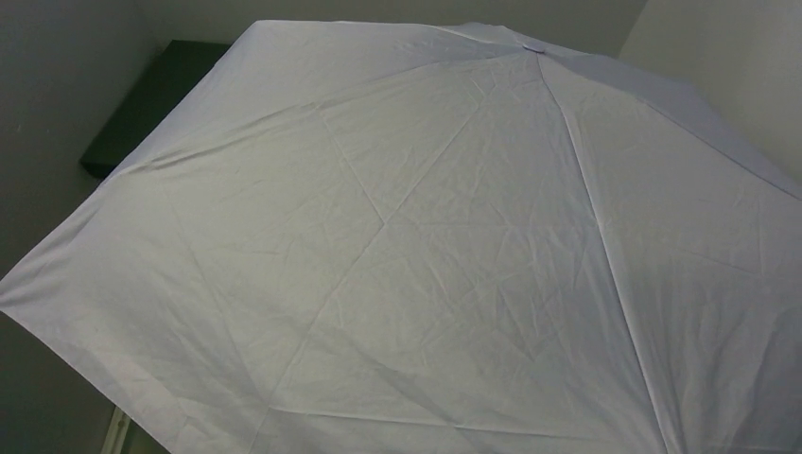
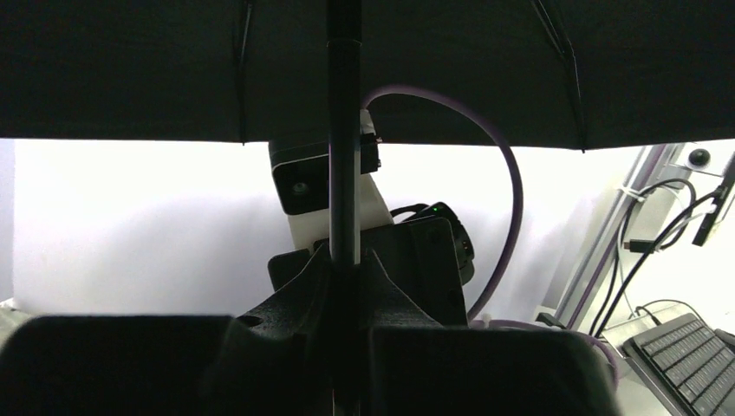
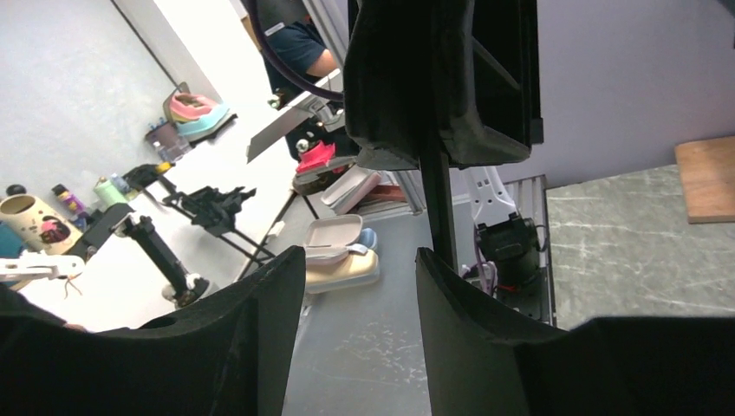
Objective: Open the umbrella
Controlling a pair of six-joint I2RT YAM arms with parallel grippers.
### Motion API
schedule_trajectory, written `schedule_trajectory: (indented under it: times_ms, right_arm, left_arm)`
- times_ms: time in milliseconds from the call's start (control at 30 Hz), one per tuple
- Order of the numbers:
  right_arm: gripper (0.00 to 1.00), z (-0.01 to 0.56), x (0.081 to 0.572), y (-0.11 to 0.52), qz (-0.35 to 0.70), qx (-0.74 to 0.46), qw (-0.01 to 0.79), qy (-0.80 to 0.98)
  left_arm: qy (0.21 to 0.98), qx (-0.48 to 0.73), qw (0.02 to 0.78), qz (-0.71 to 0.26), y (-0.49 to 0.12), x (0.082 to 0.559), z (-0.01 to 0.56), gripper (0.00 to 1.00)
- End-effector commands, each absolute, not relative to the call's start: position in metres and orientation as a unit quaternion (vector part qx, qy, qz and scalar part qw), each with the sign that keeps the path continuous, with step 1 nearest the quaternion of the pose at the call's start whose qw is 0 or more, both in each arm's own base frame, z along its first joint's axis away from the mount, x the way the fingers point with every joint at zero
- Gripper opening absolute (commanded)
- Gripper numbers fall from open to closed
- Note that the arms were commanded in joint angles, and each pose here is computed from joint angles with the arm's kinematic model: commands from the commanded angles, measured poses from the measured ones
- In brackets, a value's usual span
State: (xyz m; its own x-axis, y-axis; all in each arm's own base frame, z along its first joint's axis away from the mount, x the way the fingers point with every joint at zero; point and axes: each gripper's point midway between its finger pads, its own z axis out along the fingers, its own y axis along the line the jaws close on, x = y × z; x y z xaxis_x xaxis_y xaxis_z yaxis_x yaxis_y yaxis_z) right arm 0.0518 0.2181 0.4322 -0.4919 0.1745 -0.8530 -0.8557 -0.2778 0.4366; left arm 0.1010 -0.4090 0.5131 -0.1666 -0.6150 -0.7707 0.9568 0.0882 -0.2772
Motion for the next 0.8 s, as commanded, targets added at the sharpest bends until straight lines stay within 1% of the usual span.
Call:
schedule_trajectory:
  times_ms: [0, 233, 300, 367, 400, 533, 600, 767]
  right_arm:
    - [0.52, 0.437, 0.041, 0.218, 0.724, -0.373, 0.363, 0.452]
    - [0.52, 0.437, 0.033, 0.226, 0.735, -0.383, 0.343, 0.441]
    - [0.51, 0.434, 0.031, 0.226, 0.723, -0.4, 0.341, 0.448]
    - [0.51, 0.431, 0.034, 0.227, 0.698, -0.407, 0.36, 0.466]
    - [0.53, 0.423, 0.038, 0.226, 0.679, -0.4, 0.367, 0.494]
    - [0.59, 0.422, 0.049, 0.218, 0.6, -0.415, 0.446, 0.519]
    - [0.59, 0.424, 0.054, 0.22, 0.593, -0.417, 0.453, 0.519]
    - [0.59, 0.428, 0.065, 0.23, 0.608, -0.415, 0.439, 0.515]
  left_arm:
    - [0.323, 0.192, 0.622, -0.687, -0.388, 0.083, 0.555, 0.0]
    - [0.316, 0.194, 0.614, -0.697, -0.393, 0.082, 0.557, 0.0]
    - [0.328, 0.207, 0.612, -0.689, -0.391, 0.081, 0.557, 0.0]
    - [0.341, 0.197, 0.617, -0.681, -0.378, 0.084, 0.562, 0.0]
    - [0.343, 0.19, 0.618, -0.682, -0.372, 0.085, 0.56, 0.0]
    - [0.331, 0.179, 0.603, -0.703, -0.355, 0.076, 0.564, 0.0]
    - [0.316, 0.175, 0.596, -0.717, -0.351, 0.071, 0.567, 0.0]
    - [0.289, 0.175, 0.578, -0.743, -0.35, 0.062, 0.575, 0.0]
